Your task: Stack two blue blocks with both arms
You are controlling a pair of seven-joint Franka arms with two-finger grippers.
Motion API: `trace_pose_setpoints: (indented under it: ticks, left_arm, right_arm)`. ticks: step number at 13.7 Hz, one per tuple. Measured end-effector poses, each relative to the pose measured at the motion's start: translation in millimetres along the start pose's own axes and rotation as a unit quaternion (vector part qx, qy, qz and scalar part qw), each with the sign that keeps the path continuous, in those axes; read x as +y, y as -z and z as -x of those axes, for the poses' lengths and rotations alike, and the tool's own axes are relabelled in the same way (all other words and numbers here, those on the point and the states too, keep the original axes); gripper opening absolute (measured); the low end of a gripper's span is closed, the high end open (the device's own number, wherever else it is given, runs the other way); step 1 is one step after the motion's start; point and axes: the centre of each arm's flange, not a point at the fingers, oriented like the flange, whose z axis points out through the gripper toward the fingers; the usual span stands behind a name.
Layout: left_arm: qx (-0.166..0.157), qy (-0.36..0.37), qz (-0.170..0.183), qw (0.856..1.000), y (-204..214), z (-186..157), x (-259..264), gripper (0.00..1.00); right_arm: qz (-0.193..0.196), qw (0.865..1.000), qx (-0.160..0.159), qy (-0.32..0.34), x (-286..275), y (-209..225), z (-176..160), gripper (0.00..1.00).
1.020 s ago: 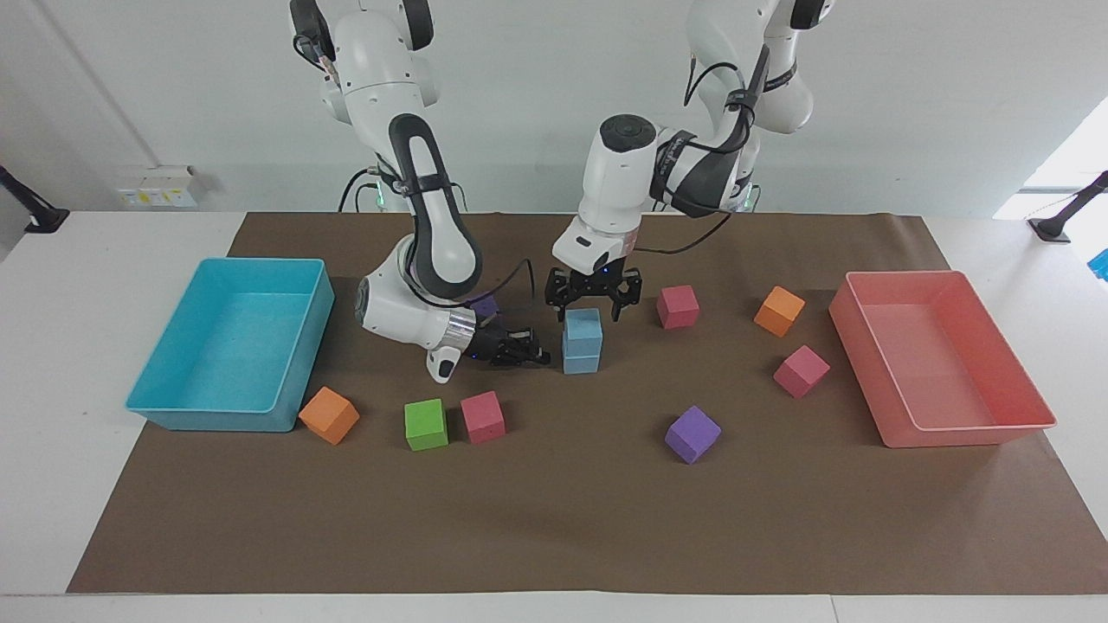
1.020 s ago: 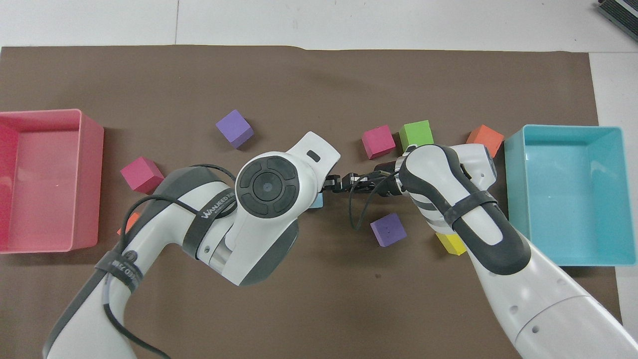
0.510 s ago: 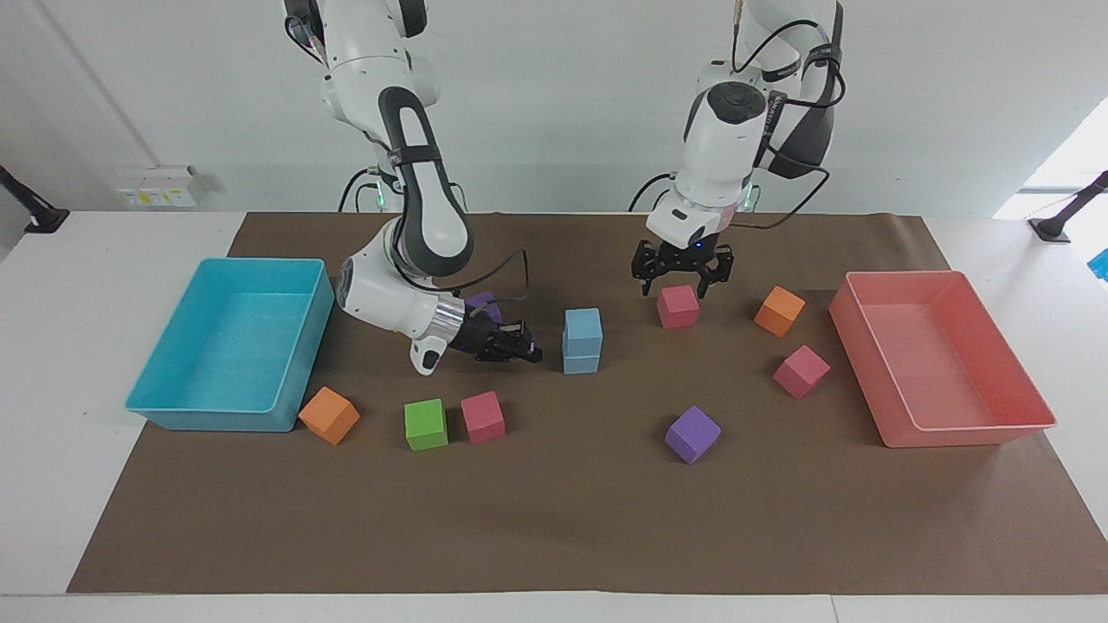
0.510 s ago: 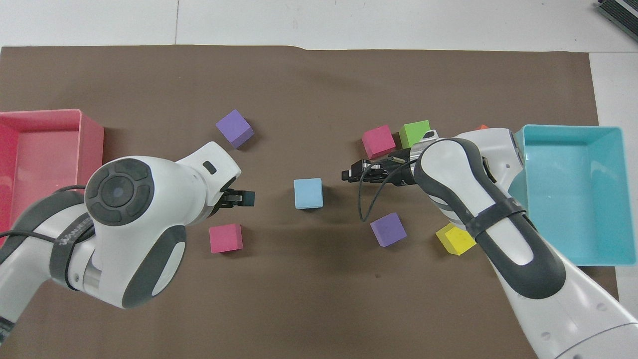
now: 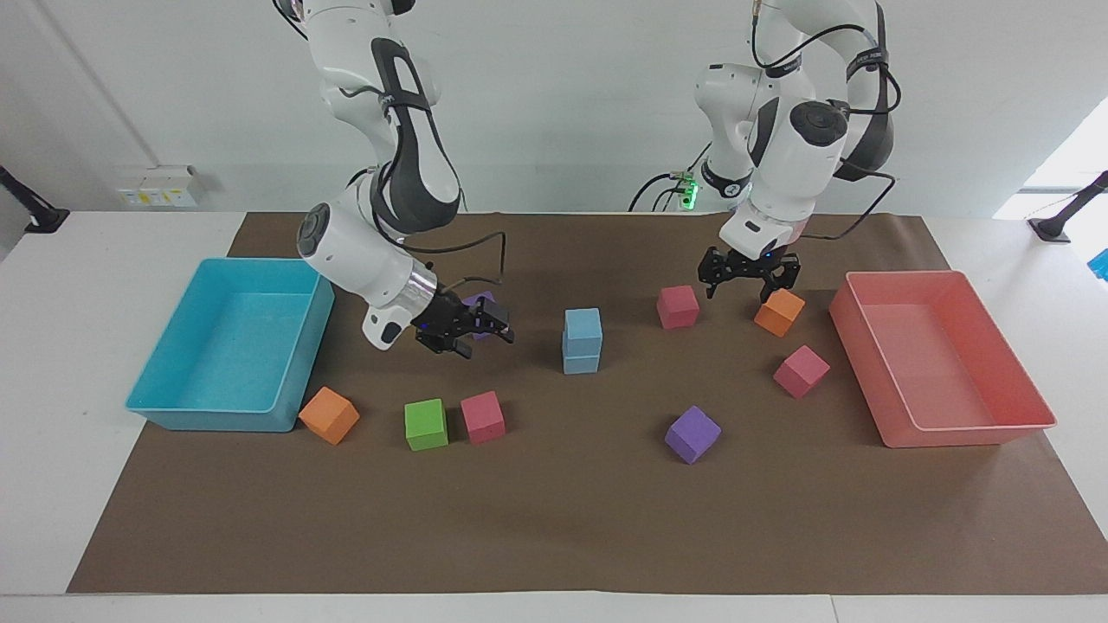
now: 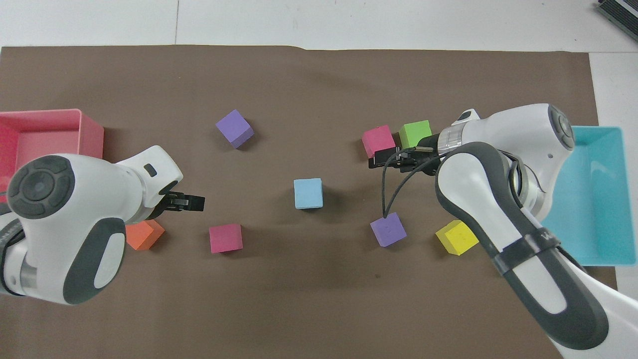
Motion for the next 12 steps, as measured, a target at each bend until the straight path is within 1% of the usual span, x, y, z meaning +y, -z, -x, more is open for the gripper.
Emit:
trace_pose_setpoints:
  ticks: [2,4,5,7,9,12]
  left_arm:
    - [0.007,-0.004,0.0,1.0,19,-7,-19,1.0]
    - [0.023,-0.001,-0.001,1.0,50,-20,-33,1.0]
    - [0.025,-0.001,-0.002,1.0,66,-27,-38,1.0]
    - [0.023,0.0,-0.004,1.0,94,-41,-53,1.0]
    - [0.022,0.001,-0.007,1.0,125,-54,-70,1.0]
    - [0.006,0.013,-0.01,1.0,164,-62,-93,1.0]
  right_arm:
    - [0.05,0.998,-0.01,0.026,2,28,-3,1.0]
    - [0.105,0.993,-0.019,0.053,9,58,-7,1.0]
    - [0.125,0.99,-0.017,0.06,14,71,-9,1.0]
    - [0.15,0.987,-0.008,0.062,24,95,-9,1.0]
    - [0.175,0.983,-0.006,0.056,42,120,-6,1.0]
    - [0.199,0.98,-0.003,0.022,64,158,4,1.0]
